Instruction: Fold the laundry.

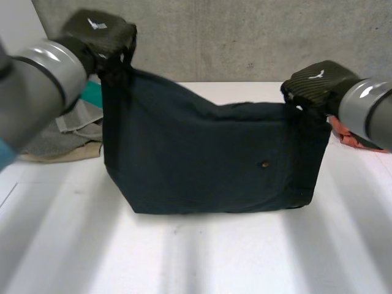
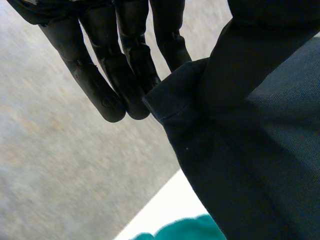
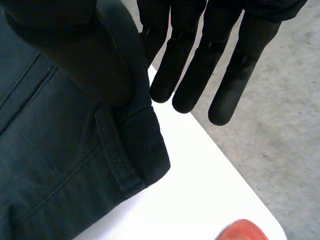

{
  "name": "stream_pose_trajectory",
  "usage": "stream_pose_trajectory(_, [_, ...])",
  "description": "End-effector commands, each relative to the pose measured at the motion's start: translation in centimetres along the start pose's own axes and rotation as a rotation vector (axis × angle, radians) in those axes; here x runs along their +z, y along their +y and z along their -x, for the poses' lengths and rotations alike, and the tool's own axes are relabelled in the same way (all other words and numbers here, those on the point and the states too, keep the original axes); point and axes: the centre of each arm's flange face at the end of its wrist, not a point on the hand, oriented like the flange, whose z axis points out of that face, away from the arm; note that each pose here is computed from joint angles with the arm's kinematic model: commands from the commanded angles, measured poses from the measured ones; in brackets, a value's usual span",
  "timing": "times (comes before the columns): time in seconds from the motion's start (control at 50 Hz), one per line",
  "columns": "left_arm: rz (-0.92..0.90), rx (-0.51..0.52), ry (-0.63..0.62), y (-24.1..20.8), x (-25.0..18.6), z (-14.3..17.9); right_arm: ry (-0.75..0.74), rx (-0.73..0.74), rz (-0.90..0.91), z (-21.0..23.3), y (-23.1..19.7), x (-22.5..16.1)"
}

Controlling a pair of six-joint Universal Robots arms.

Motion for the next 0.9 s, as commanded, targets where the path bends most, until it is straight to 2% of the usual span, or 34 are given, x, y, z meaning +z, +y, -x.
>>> stream_pose_trajectory(0.02, [-0.157,0.070,-0.107,0.5,7.8,1.6,0.247,0.024,-0.234,-1.0,-1.7,7.9])
stream_pose_trajectory(0.06, [-0.335,0.059,-0.220,-3.0,8.3,4.2,0.352,0.030,-0.399,-2.3,-4.3,8.5])
stream_pose_trajectory(0.12, [-0.513,0.030,-0.310,-6.5,7.8,6.3,0.443,0.036,-0.569,-3.4,-7.0,8.1])
stream_pose_trajectory(0.14, [-0.610,0.003,-0.341,-8.4,6.9,7.1,0.496,0.043,-0.685,-4.1,-8.9,7.3])
stream_pose_trajectory(0.22, [-0.772,-0.049,-0.371,-11.1,5.4,8.1,0.579,0.047,-0.903,-5.2,-12.3,5.1])
stream_pose_trajectory(0.28, [-0.746,-0.060,-0.368,-10.2,5.3,8.0,0.563,0.031,-0.929,-4.9,-12.8,4.7])
stream_pose_trajectory(0.4, [-0.599,-0.059,-0.330,-6.5,5.5,6.8,0.472,0.029,-0.778,-3.5,-10.2,5.8])
stream_pose_trajectory(0.48, [-0.469,-0.067,-0.265,-2.5,5.7,4.6,0.385,0.035,-0.625,-1.5,-6.8,7.0])
stream_pose_trajectory(0.56, [-0.303,-0.074,-0.182,2.8,5.5,1.8,0.276,0.050,-0.483,1.2,-2.1,8.3])
stream_pose_trajectory(0.58, [-0.233,-0.073,-0.143,5.1,5.2,0.5,0.226,0.054,-0.432,2.4,0.0,8.7])
stream_pose_trajectory(0.7, [0.000,-0.044,-0.002,12.7,3.4,-4.1,0.086,0.033,-0.192,6.6,8.8,10.1])
stream_pose_trajectory(0.74, [0.070,-0.017,0.052,14.9,2.7,-5.6,0.062,-0.006,-0.096,7.6,11.5,9.8])
stream_pose_trajectory(0.82, [0.170,0.025,0.121,16.8,0.9,-7.1,0.016,-0.080,0.022,8.8,13.9,8.1])
stream_pose_trajectory(0.9, [0.258,0.051,0.166,16.8,-1.3,-7.4,-0.022,-0.143,0.083,8.7,13.6,5.5])
